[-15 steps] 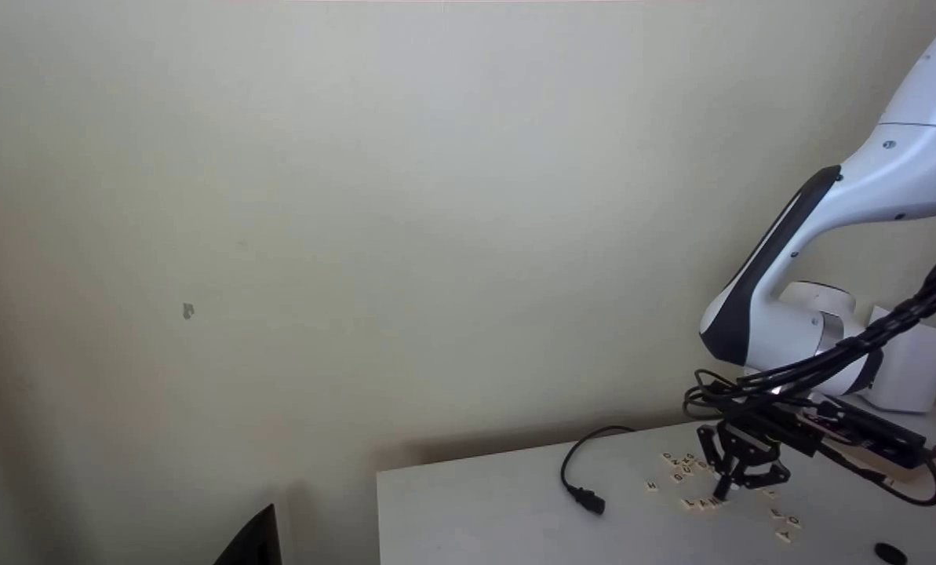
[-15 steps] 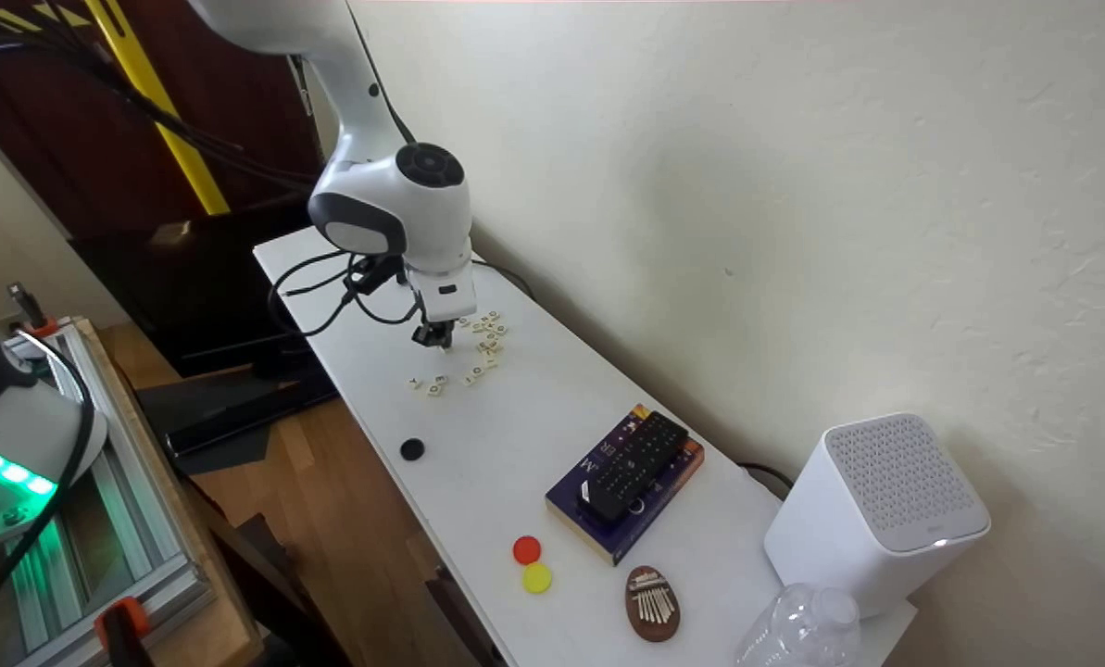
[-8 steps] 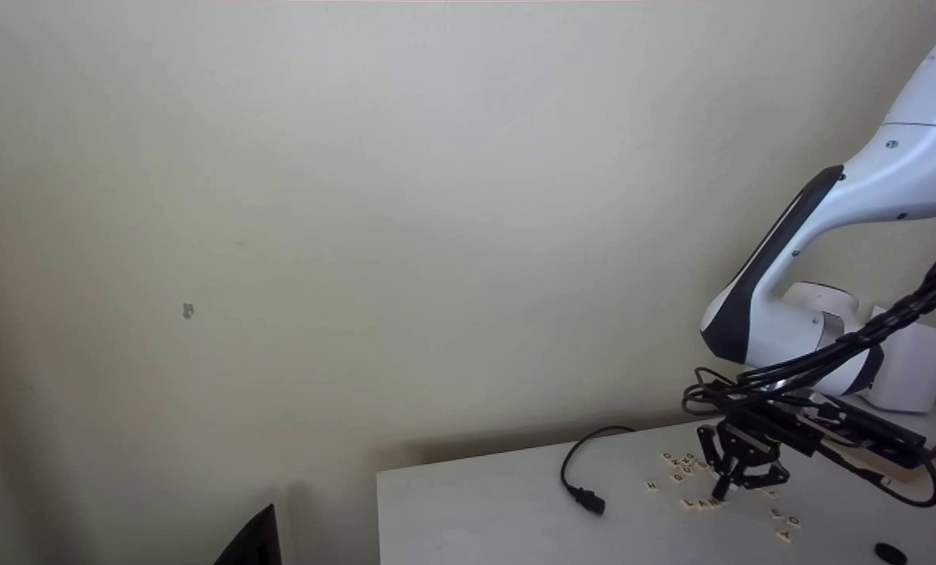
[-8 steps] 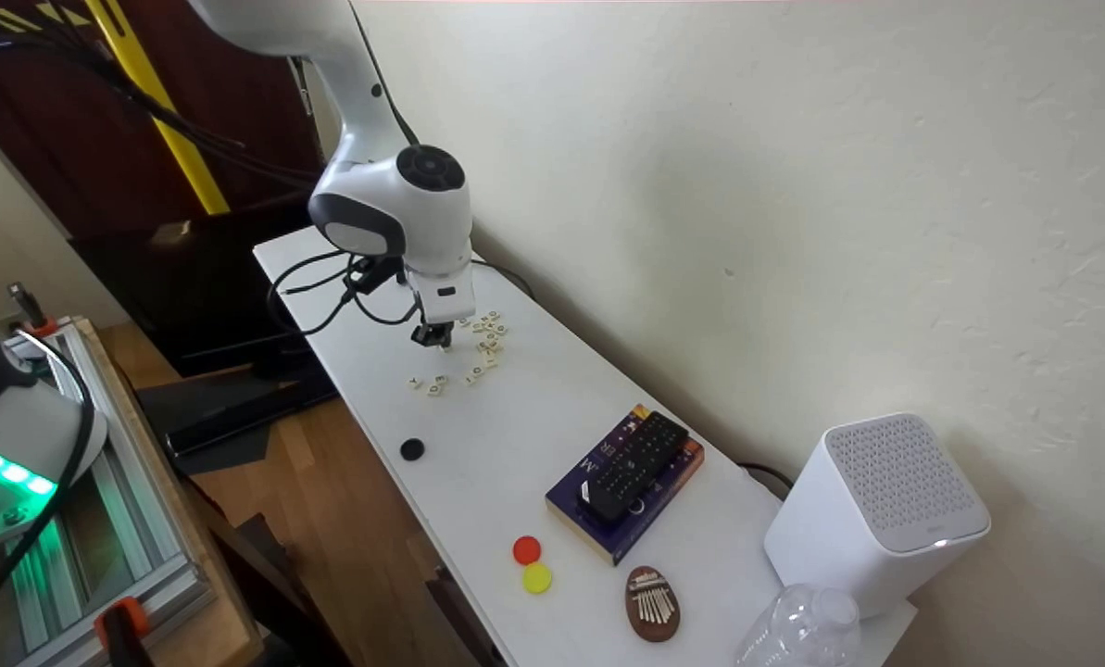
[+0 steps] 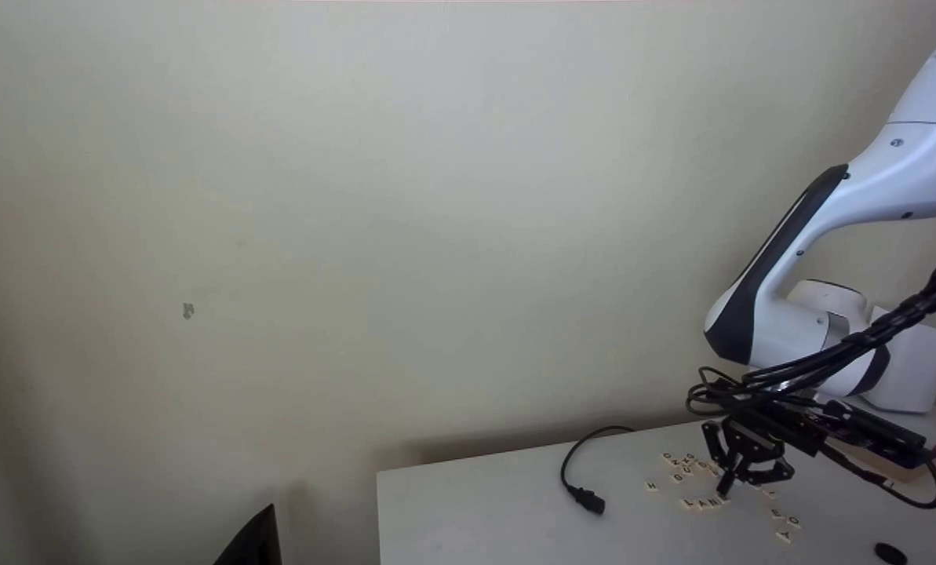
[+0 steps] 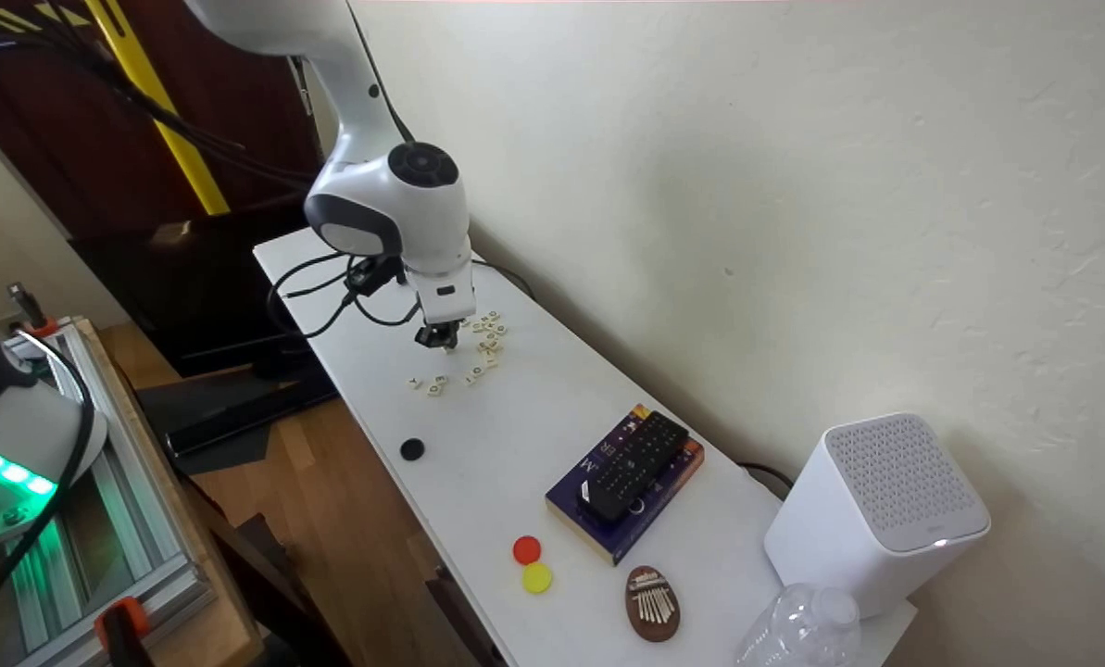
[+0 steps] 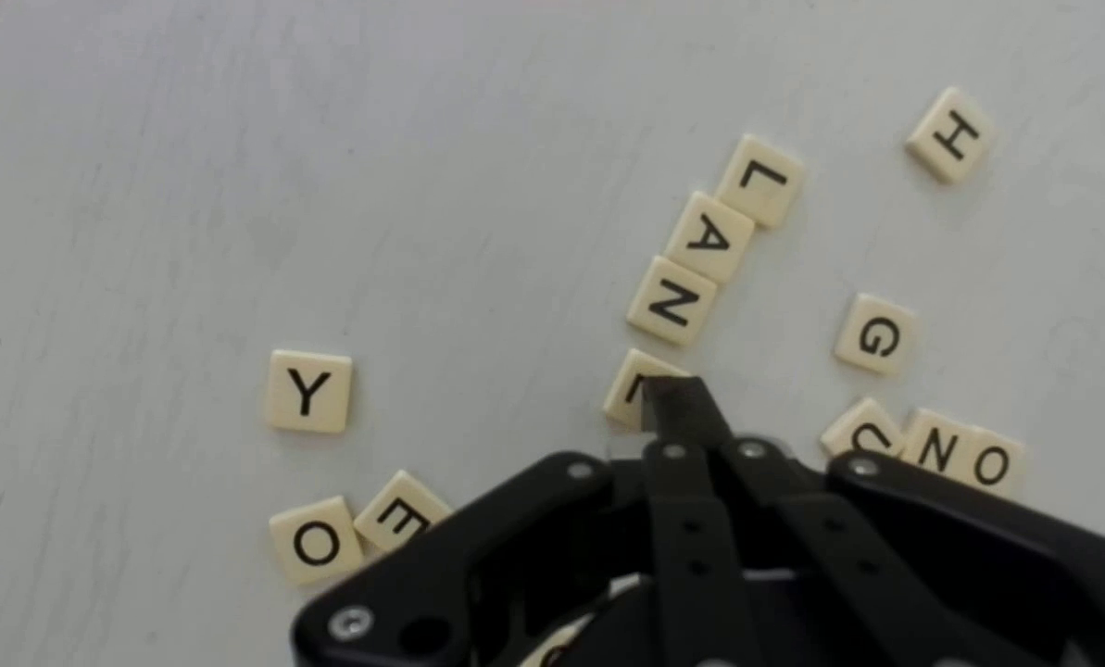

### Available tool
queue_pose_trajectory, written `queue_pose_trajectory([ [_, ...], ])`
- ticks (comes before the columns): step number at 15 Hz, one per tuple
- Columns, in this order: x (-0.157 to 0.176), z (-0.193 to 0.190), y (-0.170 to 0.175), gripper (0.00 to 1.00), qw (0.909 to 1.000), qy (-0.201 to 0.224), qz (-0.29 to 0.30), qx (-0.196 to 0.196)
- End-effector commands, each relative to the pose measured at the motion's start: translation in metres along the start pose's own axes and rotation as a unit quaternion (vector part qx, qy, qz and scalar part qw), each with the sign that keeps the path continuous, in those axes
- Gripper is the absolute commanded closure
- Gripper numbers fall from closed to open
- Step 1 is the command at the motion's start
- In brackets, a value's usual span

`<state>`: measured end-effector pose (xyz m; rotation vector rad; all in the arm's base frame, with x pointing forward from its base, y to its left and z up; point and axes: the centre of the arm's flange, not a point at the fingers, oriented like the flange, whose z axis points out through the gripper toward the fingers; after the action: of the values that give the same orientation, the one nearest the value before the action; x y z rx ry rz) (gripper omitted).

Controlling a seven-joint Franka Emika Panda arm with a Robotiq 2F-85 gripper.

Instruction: Move the letter pieces on the table

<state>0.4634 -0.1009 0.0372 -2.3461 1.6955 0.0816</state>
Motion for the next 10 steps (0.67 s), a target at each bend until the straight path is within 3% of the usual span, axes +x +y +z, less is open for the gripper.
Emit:
queue_pose_trajectory([
  [1, -0.008, -0.012, 0.001, 1.0, 0.9999, 0.01, 0.004, 0.01],
  [10, -0.01, -0.002, -0.006, 1.0, 0.9994, 0.004, -0.029, -0.016],
])
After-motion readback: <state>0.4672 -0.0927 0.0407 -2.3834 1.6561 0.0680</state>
